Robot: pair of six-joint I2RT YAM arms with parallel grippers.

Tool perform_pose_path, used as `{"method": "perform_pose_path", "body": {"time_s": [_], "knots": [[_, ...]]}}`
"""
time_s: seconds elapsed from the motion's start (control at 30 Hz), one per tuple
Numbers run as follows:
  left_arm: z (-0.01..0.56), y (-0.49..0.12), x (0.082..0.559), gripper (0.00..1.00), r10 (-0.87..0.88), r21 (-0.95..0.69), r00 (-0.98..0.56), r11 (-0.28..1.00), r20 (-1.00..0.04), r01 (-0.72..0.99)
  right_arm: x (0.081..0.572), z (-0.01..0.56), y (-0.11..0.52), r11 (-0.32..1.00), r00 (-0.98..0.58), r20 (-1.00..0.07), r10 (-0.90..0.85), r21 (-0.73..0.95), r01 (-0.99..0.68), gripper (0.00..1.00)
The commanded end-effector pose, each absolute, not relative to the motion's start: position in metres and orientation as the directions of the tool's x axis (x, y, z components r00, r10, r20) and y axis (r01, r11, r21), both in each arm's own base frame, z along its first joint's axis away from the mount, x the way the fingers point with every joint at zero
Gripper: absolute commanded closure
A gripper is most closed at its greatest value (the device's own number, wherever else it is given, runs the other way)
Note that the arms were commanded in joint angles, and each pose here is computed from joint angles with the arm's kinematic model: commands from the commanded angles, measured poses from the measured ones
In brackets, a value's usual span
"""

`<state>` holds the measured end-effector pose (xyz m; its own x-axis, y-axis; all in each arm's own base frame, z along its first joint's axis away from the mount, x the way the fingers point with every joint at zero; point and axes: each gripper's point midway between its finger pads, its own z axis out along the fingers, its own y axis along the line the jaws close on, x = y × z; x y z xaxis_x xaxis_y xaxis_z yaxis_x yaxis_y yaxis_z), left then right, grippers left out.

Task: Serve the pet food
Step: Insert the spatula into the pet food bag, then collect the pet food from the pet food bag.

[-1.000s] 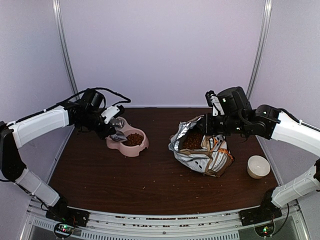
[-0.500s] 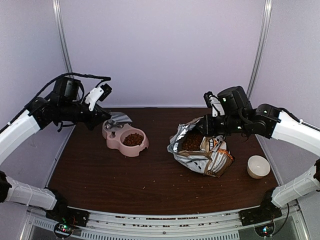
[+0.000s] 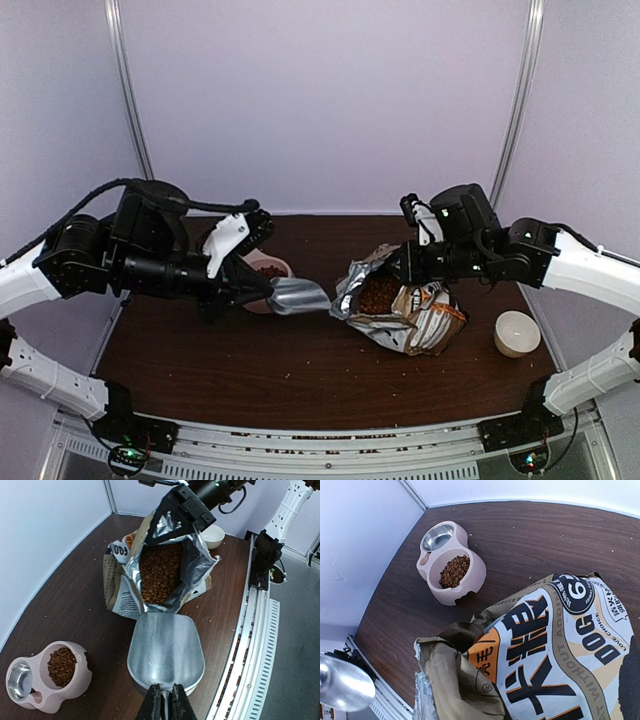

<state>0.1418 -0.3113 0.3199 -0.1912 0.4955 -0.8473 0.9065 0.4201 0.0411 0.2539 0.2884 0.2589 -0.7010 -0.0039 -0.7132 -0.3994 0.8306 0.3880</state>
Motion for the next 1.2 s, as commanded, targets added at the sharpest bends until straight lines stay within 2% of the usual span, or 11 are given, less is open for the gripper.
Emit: {"method": "perform_pose_path", "body": {"time_s": [0.0, 0.27, 0.4, 0.53, 0.7, 0.93, 1.17], "knots": [[0.341, -0.34, 0.135, 1.0, 0.394, -0.009, -0.207, 0.449, -0.895, 0.893, 0.243, 0.259, 0.285, 0.827, -0.705, -0.709, 0.01, 0.402, -0.392, 1.0], [0.327, -0.379, 0.144, 1.0, 0.35, -0.021, -0.214, 0.481, -0.912, 0.877, 0.237, 0.253, 0.29, 0.821, -0.709, -0.705, -0.006, 0.401, -0.406, 1.0], [0.318, -0.396, 0.161, 1.0, 0.359, 0.025, -0.195, 0.524, -0.913, 0.851, 0.234, 0.252, 0.293, 0.814, -0.71, -0.704, -0.015, 0.404, -0.418, 1.0], [0.29, -0.416, 0.179, 1.0, 0.467, 0.096, -0.21, 0.55, -0.859, 0.829, 0.231, 0.254, 0.296, 0.806, -0.708, -0.706, -0.019, 0.408, -0.428, 1.0], [0.245, -0.441, 0.184, 1.0, 0.513, 0.023, -0.287, 0.515, -0.809, 0.857, 0.229, 0.258, 0.298, 0.798, -0.703, -0.711, -0.008, 0.419, -0.433, 1.0], [0.177, -0.431, 0.263, 1.0, 0.435, -0.021, -0.489, 0.731, -0.756, 0.682, 0.229, 0.256, 0.3, 0.796, -0.701, -0.713, 0.004, 0.426, -0.429, 1.0], [0.165, -0.502, 0.273, 1.0, 0.378, -0.093, -0.375, 0.59, -0.846, 0.802, 0.232, 0.254, 0.295, 0.804, -0.687, -0.726, 0.035, 0.429, -0.412, 1.0]]}}
